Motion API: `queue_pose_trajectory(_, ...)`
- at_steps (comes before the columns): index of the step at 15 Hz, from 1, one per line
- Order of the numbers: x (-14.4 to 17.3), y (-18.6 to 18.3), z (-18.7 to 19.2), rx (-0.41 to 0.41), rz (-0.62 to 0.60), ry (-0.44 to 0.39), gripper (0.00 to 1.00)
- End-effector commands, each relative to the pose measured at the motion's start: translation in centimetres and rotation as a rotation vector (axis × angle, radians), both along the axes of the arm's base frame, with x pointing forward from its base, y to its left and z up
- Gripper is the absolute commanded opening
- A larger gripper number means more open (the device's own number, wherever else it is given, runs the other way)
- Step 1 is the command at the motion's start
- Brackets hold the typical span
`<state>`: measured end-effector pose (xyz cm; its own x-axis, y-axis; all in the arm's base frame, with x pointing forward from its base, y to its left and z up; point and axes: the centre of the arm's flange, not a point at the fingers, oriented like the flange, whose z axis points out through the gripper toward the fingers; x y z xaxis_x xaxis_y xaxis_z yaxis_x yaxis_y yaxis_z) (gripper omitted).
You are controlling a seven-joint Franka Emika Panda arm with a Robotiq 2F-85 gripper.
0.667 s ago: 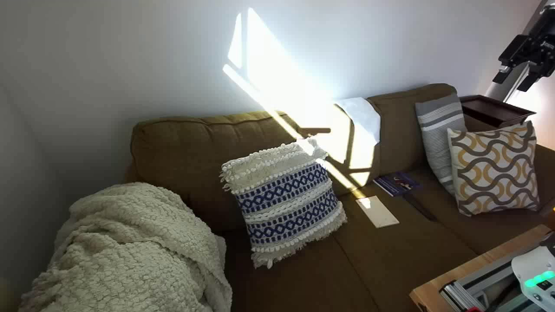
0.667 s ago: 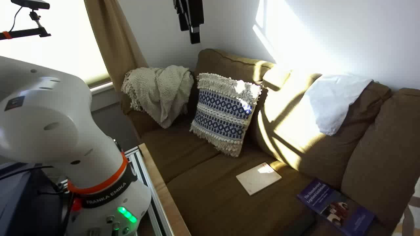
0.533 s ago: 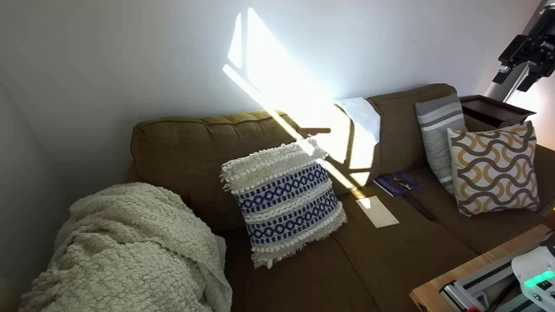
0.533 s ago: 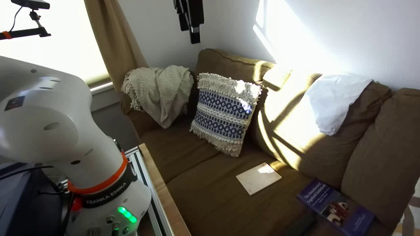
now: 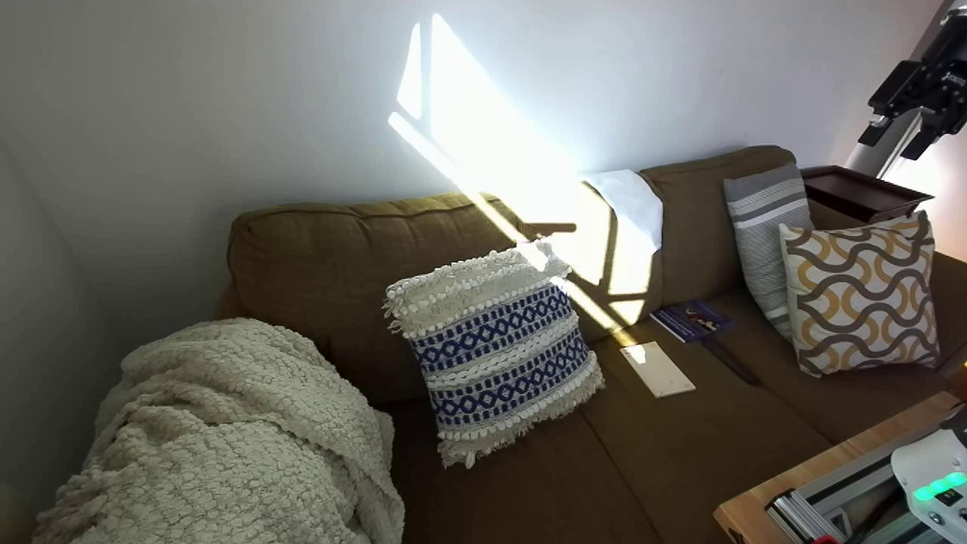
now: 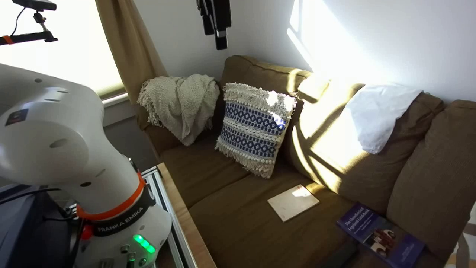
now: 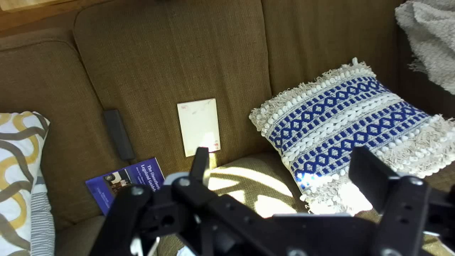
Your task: Put the remote on the towel
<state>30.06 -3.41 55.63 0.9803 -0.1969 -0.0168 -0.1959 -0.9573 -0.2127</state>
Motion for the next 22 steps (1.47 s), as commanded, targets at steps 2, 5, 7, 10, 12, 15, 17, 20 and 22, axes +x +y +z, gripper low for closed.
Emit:
queue_pose_trajectory(2, 1.0, -2.2, -2.3, -0.017, -0.053, 0.066, 1.0)
queue_pose_trajectory(5, 1.1, -6.0, -5.1, -0.041, -0.044, 0.103, 1.0)
queue_pose_trajectory(7, 1.6, -8.4, -6.8, -0.072, 0.02, 0.088, 1.0)
queue_pose_trajectory(10, 2.3, -12.0, -9.8, -0.093, 0.115, 0.046, 1.0)
queue_pose_trajectory(12, 2.8, -14.2, -11.8, -0.108, 0.15, -0.002, 1.0)
queue_pose_trajectory(15, 2.7, -13.9, -11.3, -0.106, 0.119, -0.019, 1.0)
queue_pose_trajectory(17, 3.0, -15.1, -12.7, -0.104, 0.115, -0.018, 1.0)
queue_pose_trajectory(20, 3.2, -15.3, -13.1, -0.104, 0.117, -0.012, 1.0)
queue_pose_trajectory(22, 4.1, -15.9, -14.0, -0.097, 0.098, 0.03, 1.0)
